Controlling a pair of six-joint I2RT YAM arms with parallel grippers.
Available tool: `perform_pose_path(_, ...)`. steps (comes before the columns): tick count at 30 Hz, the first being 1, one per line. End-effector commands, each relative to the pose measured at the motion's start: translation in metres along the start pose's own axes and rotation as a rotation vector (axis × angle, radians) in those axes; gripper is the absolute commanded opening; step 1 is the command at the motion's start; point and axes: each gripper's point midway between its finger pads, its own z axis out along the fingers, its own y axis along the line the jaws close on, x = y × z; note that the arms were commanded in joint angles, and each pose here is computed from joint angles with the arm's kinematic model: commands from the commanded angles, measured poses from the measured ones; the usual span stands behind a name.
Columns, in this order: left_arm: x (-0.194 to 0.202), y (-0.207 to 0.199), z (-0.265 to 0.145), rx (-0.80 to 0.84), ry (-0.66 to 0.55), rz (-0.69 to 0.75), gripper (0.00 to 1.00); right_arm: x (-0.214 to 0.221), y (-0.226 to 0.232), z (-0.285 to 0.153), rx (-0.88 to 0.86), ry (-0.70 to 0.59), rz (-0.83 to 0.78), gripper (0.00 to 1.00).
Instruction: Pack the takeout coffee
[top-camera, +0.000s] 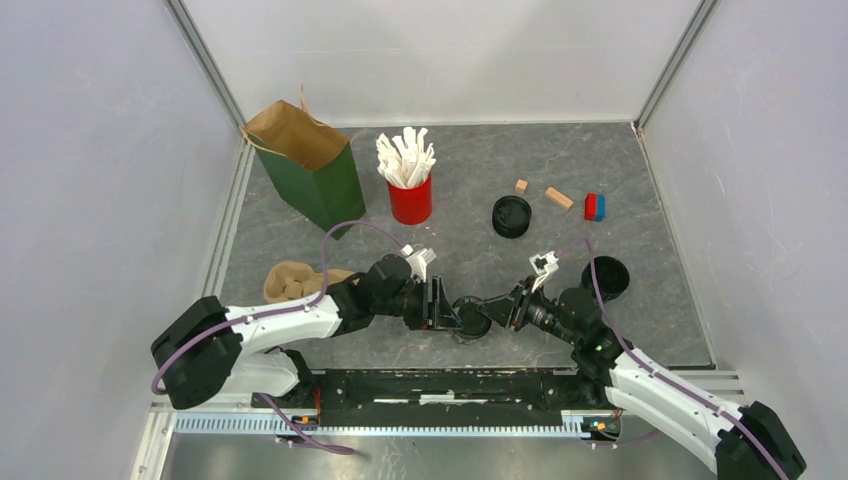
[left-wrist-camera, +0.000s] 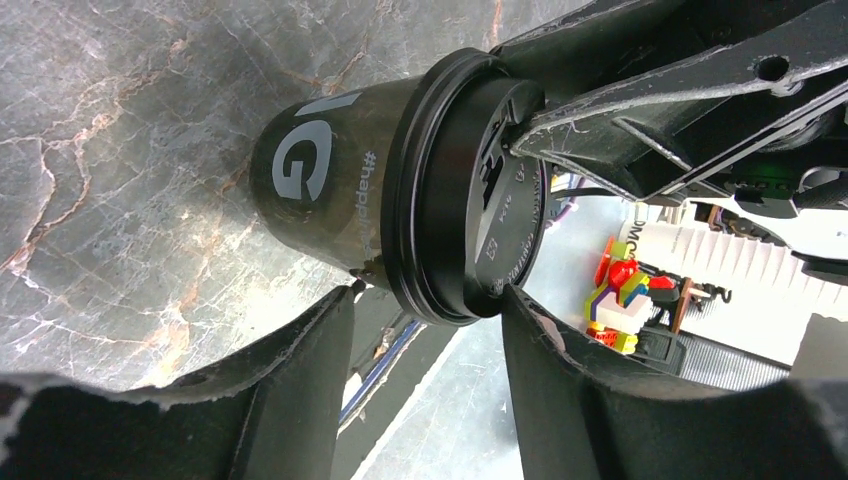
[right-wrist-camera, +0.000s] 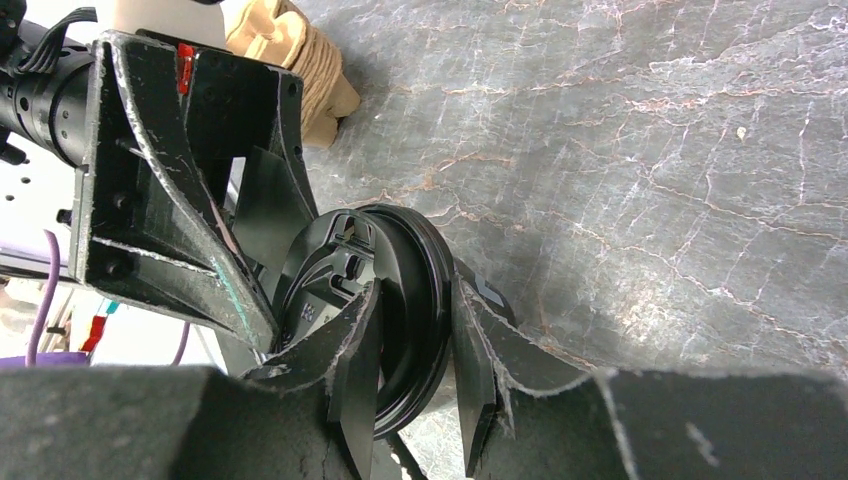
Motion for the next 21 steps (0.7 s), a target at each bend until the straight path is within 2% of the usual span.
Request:
perform_pose_path(1,-0.007,0.007,0.009,-0.015,-0.048,-0.026,0.6,0.021,-0.013,-0.003,0.056,0.061,0.011,0.35)
perform_pose_path(8,-0.001,0.031,0.014,-0.091,-0.037,-0.017,0.45,0.026,-0.015,-0.005,0.061,0.067,0.01,0.36)
perform_pose_path(21,0.024,0.094,0.009,-0.296,0.012,0.011,0.37,0.066,-0.052,-0.018,0.16,0.129,0.027,0.35)
